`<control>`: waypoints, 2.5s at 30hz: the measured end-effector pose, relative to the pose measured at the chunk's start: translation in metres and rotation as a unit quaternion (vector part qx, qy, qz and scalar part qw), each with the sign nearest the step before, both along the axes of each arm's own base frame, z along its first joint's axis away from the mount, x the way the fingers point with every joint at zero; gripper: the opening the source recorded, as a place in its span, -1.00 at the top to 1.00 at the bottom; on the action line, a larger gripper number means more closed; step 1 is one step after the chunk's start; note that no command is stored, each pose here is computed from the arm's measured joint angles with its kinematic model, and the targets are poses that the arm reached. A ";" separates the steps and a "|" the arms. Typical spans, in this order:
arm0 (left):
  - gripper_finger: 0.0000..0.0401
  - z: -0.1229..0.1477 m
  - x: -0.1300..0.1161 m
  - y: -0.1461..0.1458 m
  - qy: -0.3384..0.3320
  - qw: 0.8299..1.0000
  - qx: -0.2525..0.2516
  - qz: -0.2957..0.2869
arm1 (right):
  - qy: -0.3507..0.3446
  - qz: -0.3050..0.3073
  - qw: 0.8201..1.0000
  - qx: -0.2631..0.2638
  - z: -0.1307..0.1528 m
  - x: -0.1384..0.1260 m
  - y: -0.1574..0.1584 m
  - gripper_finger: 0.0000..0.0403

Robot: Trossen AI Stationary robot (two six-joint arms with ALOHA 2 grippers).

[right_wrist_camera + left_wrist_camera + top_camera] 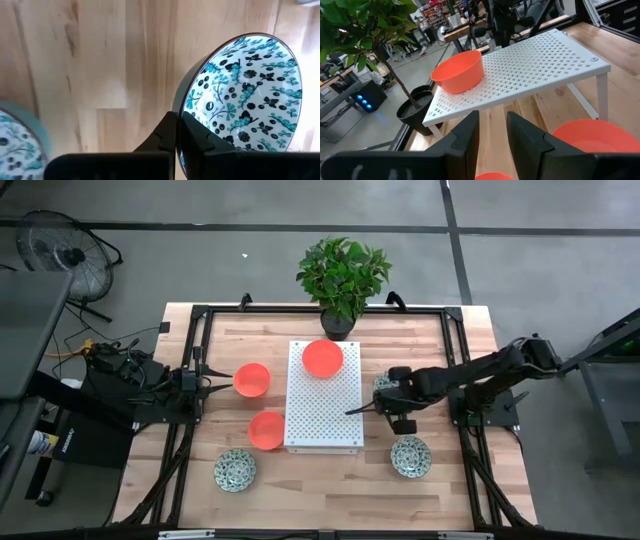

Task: Pick & Place Mini bowls
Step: Put the top right green white bowl on the shelf

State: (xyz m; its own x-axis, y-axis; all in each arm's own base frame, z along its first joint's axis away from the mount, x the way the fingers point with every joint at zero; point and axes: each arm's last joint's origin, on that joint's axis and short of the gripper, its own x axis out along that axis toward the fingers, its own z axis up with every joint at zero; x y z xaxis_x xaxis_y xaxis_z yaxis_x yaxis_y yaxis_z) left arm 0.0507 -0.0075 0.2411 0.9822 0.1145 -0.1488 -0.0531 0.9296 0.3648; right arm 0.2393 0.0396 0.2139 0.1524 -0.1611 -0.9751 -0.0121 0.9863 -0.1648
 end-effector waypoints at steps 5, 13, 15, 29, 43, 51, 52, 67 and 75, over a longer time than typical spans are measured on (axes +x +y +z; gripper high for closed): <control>0.53 0.000 0.000 0.000 0.000 1.000 0.000 0.000 | 0.010 -0.020 1.000 -0.022 0.015 -0.003 0.009 1.00; 0.53 0.000 0.000 0.000 0.000 1.000 0.000 0.000 | -0.008 0.002 0.998 -0.063 0.049 -0.006 0.031 1.00; 0.53 0.000 0.000 0.000 0.000 1.000 0.000 0.000 | -0.018 0.014 0.998 -0.066 0.057 -0.006 0.037 1.00; 0.53 0.000 0.000 0.000 0.000 1.000 0.000 0.000 | -0.096 0.128 0.985 -0.069 0.117 0.004 0.066 1.00; 0.53 0.000 0.000 0.000 0.000 1.000 0.000 0.000 | -0.077 0.270 0.954 -0.109 0.124 0.075 0.093 1.00; 0.53 0.000 0.000 0.000 0.000 1.000 0.000 0.000 | -0.083 0.320 0.941 -0.070 0.117 0.108 0.094 1.00; 0.53 0.000 0.000 0.000 0.000 1.000 0.000 0.000 | -0.085 0.325 0.939 -0.069 0.116 0.111 0.093 1.00; 0.53 0.000 0.000 0.000 0.000 1.000 0.000 0.000 | -0.103 0.366 0.923 -0.057 0.109 0.128 0.081 1.00; 0.53 0.000 0.000 0.000 0.000 1.000 0.000 0.000 | -0.080 0.371 0.923 -0.064 0.095 0.135 0.084 1.00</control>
State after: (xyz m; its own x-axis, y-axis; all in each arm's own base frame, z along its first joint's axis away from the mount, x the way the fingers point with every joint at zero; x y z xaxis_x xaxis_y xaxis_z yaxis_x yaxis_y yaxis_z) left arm 0.0506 -0.0075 0.2411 0.9823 0.1139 -0.1490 -0.0524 0.9296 0.3649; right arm 0.3744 0.1231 0.3093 0.4073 -0.0674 -0.9108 -0.6411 0.6891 -0.3377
